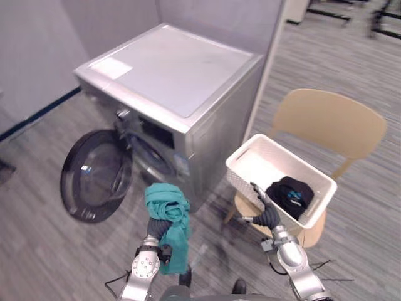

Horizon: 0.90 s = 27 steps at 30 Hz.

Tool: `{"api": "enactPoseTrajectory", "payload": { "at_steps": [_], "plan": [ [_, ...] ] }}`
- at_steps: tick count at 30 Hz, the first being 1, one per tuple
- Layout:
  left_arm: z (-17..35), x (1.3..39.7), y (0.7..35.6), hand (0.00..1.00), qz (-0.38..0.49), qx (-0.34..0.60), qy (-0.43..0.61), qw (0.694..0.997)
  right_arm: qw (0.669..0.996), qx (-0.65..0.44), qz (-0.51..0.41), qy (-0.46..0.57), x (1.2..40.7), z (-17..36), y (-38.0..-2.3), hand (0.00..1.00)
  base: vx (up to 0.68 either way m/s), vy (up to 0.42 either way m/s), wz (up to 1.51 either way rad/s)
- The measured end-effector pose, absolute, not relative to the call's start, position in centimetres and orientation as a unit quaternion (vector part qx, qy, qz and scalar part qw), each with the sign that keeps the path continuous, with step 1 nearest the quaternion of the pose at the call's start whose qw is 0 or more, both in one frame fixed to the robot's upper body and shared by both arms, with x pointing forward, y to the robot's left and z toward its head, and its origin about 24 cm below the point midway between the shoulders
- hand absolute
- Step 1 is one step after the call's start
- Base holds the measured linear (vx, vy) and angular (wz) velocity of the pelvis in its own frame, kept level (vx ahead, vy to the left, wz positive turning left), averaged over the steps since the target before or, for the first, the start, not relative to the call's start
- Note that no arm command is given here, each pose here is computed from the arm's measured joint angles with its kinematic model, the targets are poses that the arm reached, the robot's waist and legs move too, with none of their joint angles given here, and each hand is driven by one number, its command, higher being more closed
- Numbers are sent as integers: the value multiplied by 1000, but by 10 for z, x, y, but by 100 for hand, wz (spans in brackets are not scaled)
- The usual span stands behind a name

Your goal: Pick up the laundry basket with both hands and put the clothes into the washing machine.

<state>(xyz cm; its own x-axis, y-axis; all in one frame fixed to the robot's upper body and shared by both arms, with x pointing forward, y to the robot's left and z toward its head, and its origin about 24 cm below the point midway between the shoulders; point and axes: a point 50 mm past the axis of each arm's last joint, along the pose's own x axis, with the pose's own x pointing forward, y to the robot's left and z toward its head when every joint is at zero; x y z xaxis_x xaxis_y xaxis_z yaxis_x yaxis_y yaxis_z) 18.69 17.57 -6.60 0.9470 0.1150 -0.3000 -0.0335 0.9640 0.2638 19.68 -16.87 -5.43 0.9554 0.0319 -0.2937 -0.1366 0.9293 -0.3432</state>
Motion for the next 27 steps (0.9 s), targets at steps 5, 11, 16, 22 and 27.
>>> {"api": "enactPoseTrajectory", "payload": {
  "at_steps": [5,11,16,22,27],
  "plan": [
    [-83,178,182,100,57,115,211,969,950,-155,3,270,176,-100,-184,0,113,68,147],
    [-109,145,196,100,71,113,296,946,947,-104,-16,305,182,-110,-172,0,122,158,51],
    [-110,141,199,100,58,119,304,943,939,-101,-19,328,167,-117,-174,0,204,157,30],
    [-96,176,183,100,10,136,256,957,936,-95,-22,339,159,-121,-177,0,278,7,43],
    [-89,189,153,100,-35,123,225,966,938,-102,-22,331,165,-118,-180,0,484,-114,21]
  ]
}}
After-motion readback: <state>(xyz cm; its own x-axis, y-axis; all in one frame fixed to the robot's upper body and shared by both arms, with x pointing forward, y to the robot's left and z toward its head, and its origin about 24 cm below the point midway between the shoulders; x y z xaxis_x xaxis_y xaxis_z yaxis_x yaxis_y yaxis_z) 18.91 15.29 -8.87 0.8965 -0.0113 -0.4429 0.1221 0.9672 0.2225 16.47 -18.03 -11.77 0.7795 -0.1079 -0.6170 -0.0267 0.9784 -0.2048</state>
